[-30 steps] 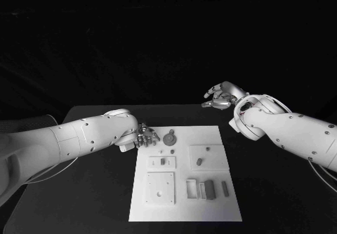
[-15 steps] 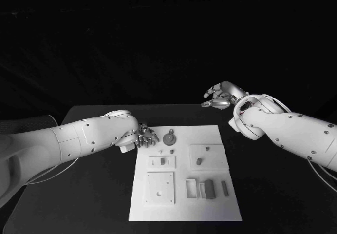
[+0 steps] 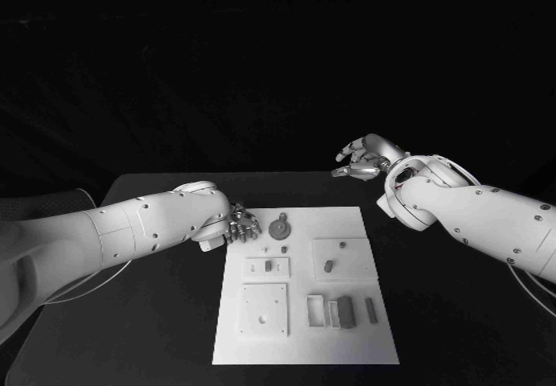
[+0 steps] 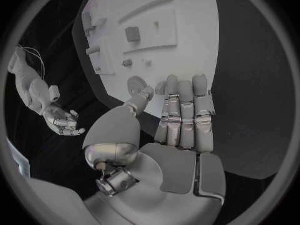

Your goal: Assemble the parts on the task board

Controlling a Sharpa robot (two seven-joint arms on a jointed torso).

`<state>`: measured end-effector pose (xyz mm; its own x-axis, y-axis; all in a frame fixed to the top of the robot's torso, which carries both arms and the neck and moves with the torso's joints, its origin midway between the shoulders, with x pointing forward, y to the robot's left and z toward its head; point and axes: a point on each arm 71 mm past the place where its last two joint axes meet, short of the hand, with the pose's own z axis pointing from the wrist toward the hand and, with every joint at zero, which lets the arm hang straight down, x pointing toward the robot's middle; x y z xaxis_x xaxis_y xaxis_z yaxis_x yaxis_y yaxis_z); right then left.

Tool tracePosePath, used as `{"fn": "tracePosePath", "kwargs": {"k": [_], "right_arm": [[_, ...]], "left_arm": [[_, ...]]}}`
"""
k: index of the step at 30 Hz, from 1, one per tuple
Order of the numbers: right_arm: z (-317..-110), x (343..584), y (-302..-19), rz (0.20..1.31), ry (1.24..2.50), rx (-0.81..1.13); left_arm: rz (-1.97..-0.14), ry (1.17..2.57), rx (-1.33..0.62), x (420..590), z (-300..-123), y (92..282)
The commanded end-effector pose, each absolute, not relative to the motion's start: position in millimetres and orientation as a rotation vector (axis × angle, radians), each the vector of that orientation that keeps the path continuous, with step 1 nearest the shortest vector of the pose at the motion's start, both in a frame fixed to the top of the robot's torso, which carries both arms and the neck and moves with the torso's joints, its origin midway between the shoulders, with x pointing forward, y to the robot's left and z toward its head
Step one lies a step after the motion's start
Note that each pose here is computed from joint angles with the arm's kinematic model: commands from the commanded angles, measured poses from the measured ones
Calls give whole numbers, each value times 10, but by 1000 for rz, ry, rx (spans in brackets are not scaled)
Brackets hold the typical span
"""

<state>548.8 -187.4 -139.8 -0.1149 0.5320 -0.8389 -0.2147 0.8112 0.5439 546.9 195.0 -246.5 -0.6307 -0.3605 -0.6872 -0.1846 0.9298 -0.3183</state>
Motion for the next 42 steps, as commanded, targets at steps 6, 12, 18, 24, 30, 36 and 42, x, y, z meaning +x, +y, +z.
{"fn": "tracePosePath", "kwargs": {"k": [6,12,18,24,30,36,42], "right_arm": [[-1406,5483,-1855,652,1579,247],[-1406,5482,-1852,652,1580,247],[-1407,5482,-1855,652,1581,246],[-1408,5483,-1856,652,1582,246],[-1409,5482,-1858,651,1582,246],[-1413,5483,-1865,650,1582,247],[-1415,5481,-1879,648,1583,248]], "left_arm": [[-292,2254,-379,5476,-2469,1917],[-290,2256,-380,5472,-2481,1914],[-290,2256,-383,5468,-2483,1923],[-295,2252,-393,5465,-2482,1933],[-306,2243,-416,5456,-2479,1959],[-323,2250,-450,5428,-2485,2005],[-343,2260,-484,5353,-2481,2066]]}}
